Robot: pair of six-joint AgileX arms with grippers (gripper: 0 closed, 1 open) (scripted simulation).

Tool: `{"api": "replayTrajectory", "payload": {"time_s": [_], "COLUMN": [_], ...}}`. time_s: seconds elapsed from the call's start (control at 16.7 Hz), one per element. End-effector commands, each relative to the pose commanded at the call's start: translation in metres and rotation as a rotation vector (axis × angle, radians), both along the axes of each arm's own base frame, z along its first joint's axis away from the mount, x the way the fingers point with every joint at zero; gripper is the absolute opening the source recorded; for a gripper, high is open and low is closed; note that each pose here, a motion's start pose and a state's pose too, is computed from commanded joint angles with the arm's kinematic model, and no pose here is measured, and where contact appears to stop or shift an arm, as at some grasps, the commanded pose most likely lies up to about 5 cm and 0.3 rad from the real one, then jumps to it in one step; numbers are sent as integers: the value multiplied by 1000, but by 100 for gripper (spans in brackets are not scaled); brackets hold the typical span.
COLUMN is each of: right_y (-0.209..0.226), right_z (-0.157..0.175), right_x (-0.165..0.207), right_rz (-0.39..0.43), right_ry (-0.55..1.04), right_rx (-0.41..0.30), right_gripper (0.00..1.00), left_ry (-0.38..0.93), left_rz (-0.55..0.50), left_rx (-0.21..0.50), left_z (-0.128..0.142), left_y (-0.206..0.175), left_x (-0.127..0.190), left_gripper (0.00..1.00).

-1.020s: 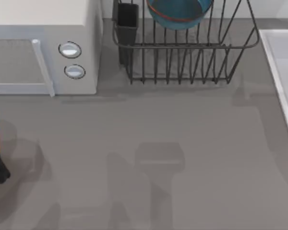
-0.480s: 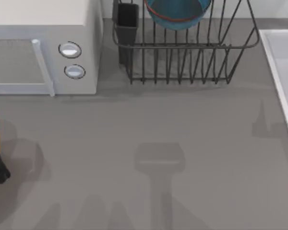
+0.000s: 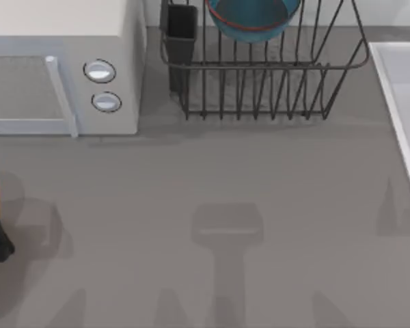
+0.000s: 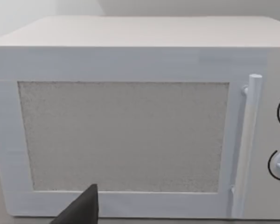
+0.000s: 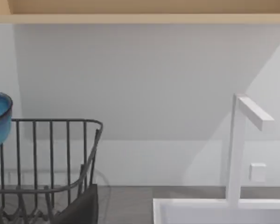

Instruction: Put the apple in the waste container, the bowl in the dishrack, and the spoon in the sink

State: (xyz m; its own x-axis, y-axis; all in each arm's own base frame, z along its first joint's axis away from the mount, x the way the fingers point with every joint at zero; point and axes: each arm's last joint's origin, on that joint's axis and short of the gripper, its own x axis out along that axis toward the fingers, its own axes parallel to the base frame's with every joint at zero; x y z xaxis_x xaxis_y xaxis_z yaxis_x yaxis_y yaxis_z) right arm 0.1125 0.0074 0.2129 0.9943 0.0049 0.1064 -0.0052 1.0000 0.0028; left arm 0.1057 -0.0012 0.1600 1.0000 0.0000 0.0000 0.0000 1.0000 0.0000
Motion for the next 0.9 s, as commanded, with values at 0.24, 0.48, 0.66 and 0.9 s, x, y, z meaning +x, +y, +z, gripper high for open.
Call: {"api": "replayTrajectory", "payload": {"time_s": [0.24,0.48,0.66,0.9], "right_y": [-6,-9,-9,-9], "right_z": [-41,-53,-53,-48], "right_x": [-6,-7,-7,-6], "right_rz": [-4,-5,-5,-7], "right_ry": [83,107,107,143], "right_rx": [-5,-3,-3,-16], "right_gripper": [100,100,100,100], "left_ry": [0,0,0,0], "left_rz": [0,0,0,0], "left_rx": [0,0,0,0], "left_z": [0,0,0,0], "left_y": [0,0,0,0], "left_x": [0,0,0,0], "left_gripper": [100,100,100,100]}}
